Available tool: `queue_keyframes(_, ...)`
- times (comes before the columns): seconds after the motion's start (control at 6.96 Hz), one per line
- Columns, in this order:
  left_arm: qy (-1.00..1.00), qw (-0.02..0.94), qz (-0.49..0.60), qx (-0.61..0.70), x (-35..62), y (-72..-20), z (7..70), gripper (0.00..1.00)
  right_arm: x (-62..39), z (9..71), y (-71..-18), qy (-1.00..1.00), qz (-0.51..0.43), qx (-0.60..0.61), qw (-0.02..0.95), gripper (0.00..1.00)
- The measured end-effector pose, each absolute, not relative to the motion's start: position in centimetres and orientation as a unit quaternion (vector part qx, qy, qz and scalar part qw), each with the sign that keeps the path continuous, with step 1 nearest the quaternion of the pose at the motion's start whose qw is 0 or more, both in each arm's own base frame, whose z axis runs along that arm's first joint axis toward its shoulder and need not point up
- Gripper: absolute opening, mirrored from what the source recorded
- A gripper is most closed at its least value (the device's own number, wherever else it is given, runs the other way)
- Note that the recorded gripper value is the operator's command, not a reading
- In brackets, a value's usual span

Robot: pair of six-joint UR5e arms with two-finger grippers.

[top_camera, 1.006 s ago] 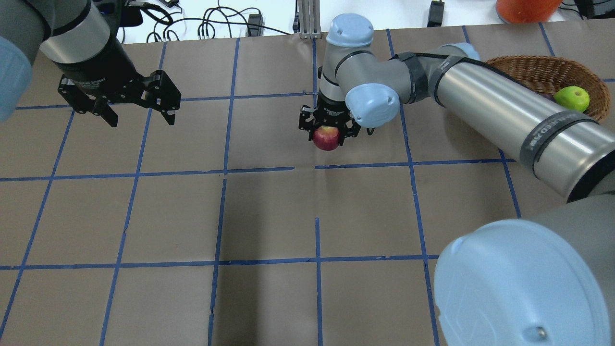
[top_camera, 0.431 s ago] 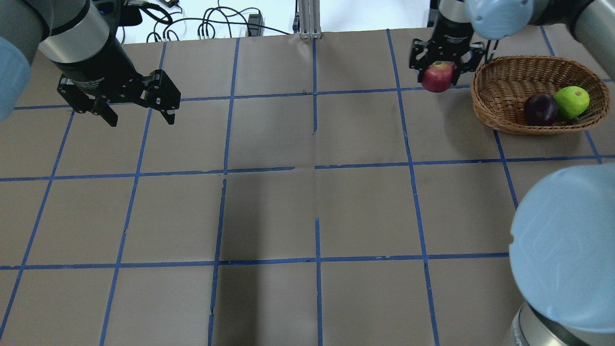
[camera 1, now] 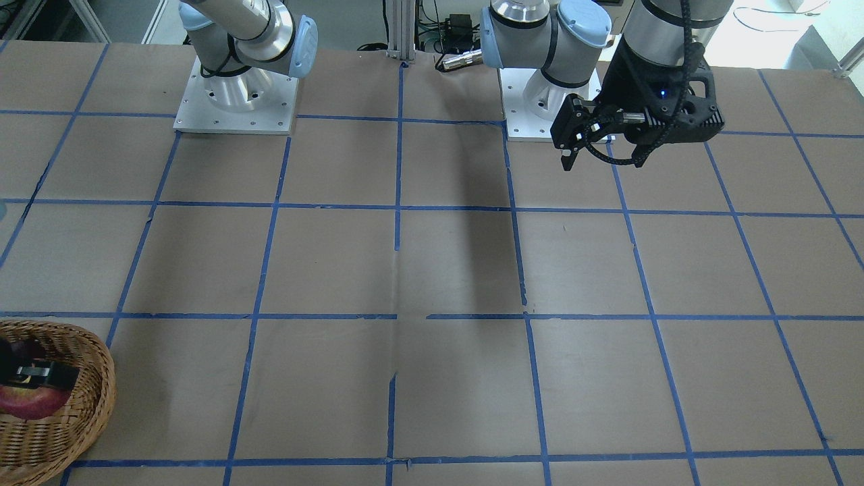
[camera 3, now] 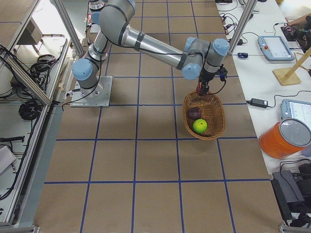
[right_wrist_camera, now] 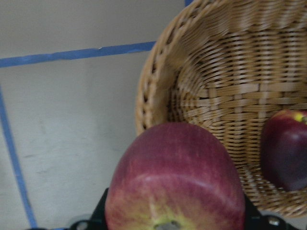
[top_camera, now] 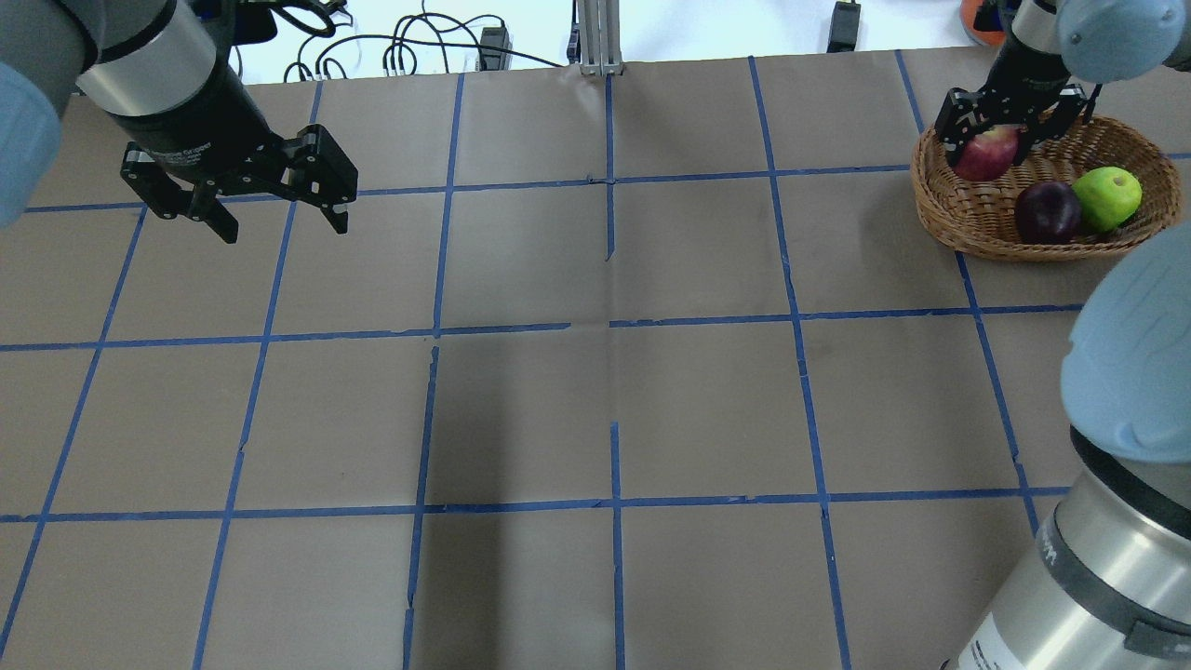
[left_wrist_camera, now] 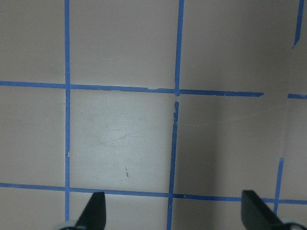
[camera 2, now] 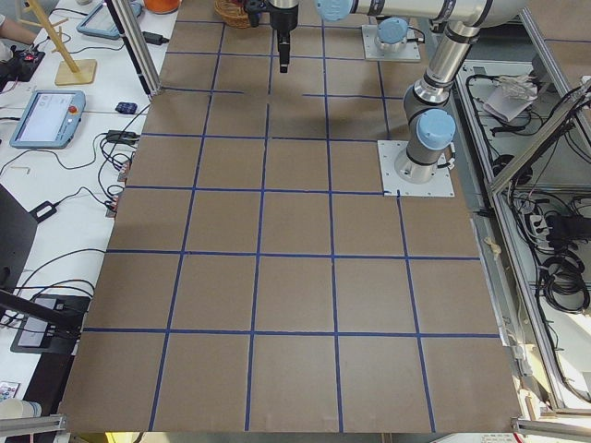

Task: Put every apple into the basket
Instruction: 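Open the right gripper to drop the red apple into the basket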

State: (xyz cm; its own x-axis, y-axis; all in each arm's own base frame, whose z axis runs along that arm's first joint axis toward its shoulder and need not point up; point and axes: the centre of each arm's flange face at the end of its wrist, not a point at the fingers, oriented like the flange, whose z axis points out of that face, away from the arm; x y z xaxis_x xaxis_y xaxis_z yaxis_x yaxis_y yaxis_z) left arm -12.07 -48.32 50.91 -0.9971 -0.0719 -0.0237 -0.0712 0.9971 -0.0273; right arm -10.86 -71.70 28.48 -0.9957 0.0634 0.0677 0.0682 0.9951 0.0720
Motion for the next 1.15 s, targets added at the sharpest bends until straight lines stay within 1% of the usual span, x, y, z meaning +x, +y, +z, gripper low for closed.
queue_keyframes(0.14,0.999,0.014,-0.015,-0.037,-12.0,-48.4,51.0,1.00,-12.2,26.9,-72.0,-0.998,-0.037,-0.030,0.034,0.15)
queue_keyframes(0.43,0.999,0.016,-0.016,-0.036,-12.0,-48.4,51.2,1.00,-12.8,24.4,-72.1,-0.998,-0.050,-0.032,0.026,1.00)
queue_keyframes(0.72,0.999,0.015,-0.013,-0.036,-12.0,-48.4,50.9,1.00,-13.1,23.0,-72.4,-0.998,-0.054,-0.028,0.027,1.00)
queue_keyframes(0.86,0.999,0.015,-0.013,-0.037,-12.0,-48.3,50.9,1.00,-13.0,23.7,-72.3,-0.998,-0.050,-0.028,0.029,1.00)
queue_keyframes(1.01,0.999,0.016,-0.013,-0.036,-12.0,-48.3,50.9,1.00,-12.6,25.9,-71.7,-0.998,-0.049,-0.029,0.028,1.00)
queue_keyframes(1.15,0.999,0.016,-0.014,-0.036,-12.0,-48.3,51.0,1.00,-11.6,29.9,-70.2,-0.998,-0.055,-0.029,0.024,1.00)
